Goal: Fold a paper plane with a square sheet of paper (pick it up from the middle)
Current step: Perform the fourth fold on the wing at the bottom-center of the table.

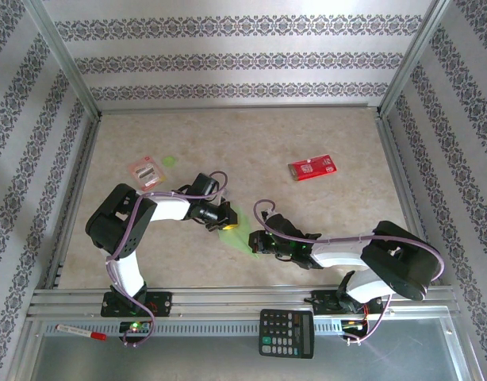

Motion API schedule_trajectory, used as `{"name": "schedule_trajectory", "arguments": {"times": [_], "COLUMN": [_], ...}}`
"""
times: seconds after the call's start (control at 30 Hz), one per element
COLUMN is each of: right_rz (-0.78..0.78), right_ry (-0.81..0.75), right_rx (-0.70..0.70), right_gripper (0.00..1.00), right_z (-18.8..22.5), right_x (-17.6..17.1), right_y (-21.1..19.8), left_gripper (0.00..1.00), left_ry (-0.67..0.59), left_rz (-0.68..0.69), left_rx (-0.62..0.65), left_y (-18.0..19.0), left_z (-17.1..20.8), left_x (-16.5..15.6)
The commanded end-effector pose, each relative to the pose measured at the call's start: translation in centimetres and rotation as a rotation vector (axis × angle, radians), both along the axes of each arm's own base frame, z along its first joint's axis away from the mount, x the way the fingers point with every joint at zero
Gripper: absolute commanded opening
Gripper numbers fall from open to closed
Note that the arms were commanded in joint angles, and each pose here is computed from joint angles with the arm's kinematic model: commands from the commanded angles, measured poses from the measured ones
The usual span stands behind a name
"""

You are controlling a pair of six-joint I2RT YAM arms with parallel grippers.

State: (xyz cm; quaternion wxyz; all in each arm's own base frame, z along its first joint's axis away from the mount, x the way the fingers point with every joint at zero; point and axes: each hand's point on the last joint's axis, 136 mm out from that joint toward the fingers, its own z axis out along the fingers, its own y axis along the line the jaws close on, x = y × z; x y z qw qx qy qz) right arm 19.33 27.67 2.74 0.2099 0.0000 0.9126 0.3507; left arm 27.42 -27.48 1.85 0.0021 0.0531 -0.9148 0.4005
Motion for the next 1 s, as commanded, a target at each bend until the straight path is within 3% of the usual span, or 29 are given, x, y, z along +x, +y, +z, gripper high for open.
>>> {"name": "schedule_trajectory", "arguments": {"times": [0.0, 0.3, 0.97], "right_rz": [0.004, -0.02, -0.019], "right_ry": [0.027, 0.02, 0.025], "right_rx": [-0.02, -0.006, -0.011], "right_gripper": [0.0, 0.0, 0.0], "right_z": [-0.7, -0.3, -0.5], "right_x": [-0.3, -0.1, -0.2], "right_y": [-0.4, -0.6, -0.4], "left_gripper": [0.12, 0.19, 0.16], "left_ry": [0.004, -0.062, -0.041], "left_rz": [0.016, 0.005, 0.014], "left_rx": [0.034, -0.065, -0.049], "left_y": [1.3, 0.5, 0.5], "left_z": [-0.3, 3.2, 0.6], "left_x": [-0.1, -0.2, 1.7]}}
